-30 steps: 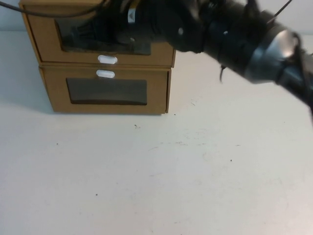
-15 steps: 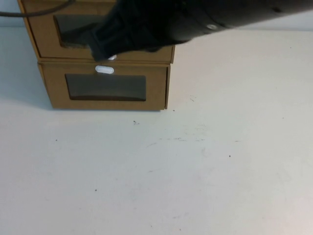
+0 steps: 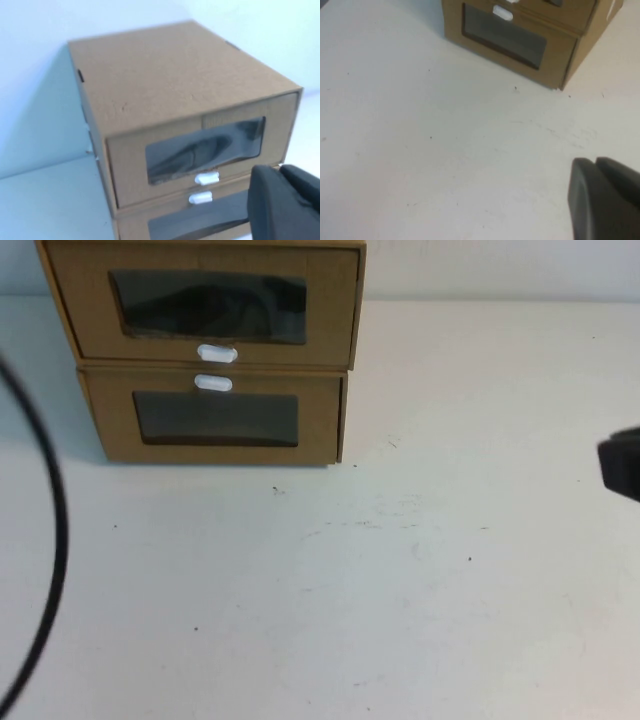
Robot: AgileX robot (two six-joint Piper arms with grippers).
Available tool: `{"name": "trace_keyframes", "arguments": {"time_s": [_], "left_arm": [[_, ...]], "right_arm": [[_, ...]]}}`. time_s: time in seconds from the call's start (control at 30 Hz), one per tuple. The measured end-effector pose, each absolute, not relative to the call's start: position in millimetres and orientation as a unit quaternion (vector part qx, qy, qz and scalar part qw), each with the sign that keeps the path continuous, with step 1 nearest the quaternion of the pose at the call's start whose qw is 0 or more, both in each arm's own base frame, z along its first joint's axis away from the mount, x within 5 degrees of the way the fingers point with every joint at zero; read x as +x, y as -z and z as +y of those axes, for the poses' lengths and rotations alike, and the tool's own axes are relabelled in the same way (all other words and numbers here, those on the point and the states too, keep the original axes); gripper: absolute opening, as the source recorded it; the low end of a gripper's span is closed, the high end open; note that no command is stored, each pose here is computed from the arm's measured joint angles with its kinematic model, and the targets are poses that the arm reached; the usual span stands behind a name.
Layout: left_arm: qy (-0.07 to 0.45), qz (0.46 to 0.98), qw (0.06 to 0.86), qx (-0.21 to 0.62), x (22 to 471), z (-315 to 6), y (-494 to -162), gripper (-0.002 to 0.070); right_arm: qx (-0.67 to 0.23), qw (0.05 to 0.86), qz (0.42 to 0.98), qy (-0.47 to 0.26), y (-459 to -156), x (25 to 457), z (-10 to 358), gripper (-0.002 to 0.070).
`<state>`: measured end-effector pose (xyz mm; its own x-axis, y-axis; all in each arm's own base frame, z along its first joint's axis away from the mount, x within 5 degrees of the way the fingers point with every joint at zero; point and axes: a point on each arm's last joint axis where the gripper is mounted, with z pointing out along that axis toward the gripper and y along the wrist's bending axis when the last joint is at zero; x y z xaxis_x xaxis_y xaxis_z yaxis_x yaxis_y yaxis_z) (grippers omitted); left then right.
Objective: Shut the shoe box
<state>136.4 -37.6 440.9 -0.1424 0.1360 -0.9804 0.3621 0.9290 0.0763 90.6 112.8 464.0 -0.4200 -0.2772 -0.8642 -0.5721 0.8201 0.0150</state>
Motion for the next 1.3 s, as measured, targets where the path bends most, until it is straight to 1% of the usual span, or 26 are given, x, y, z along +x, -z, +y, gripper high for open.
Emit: {"name": "trace_keyframes", "arguments": {"time_s": [0.2,0.33,0.47,0.67,0.8,0.97,1.3], "left_arm": [[0.076,0.697,0.699,0.145,55,-24,-375,-0.0005],[0.073,0.68,0.716,0.142,31,-21,-338,-0.0005],[0.072,0.677,0.72,0.134,27,-19,-306,-0.0005],[0.101,0.72,0.678,0.104,43,-21,-255,-0.0005],[0.091,0.735,0.668,0.077,54,-17,-220,-0.0005],[0.074,0.734,0.673,0.051,59,-13,-195,-0.0005],[0.084,0.755,0.647,0.064,58,-16,-187,-0.0005]], "right_arm": [[-0.234,0.473,0.828,-0.187,-430,76,80,-0.0011],[-0.228,0.466,0.832,-0.195,-415,71,72,-0.0011],[-0.235,0.451,0.84,-0.189,-400,71,74,-0.0011],[-0.241,0.441,0.842,-0.198,-384,72,83,-0.0011],[-0.241,0.442,0.838,-0.211,-377,72,88,-0.0011],[-0.242,0.444,0.834,-0.218,-374,73,90,-0.0011],[-0.243,0.448,0.826,-0.241,-376,71,94,-0.0011]]}}
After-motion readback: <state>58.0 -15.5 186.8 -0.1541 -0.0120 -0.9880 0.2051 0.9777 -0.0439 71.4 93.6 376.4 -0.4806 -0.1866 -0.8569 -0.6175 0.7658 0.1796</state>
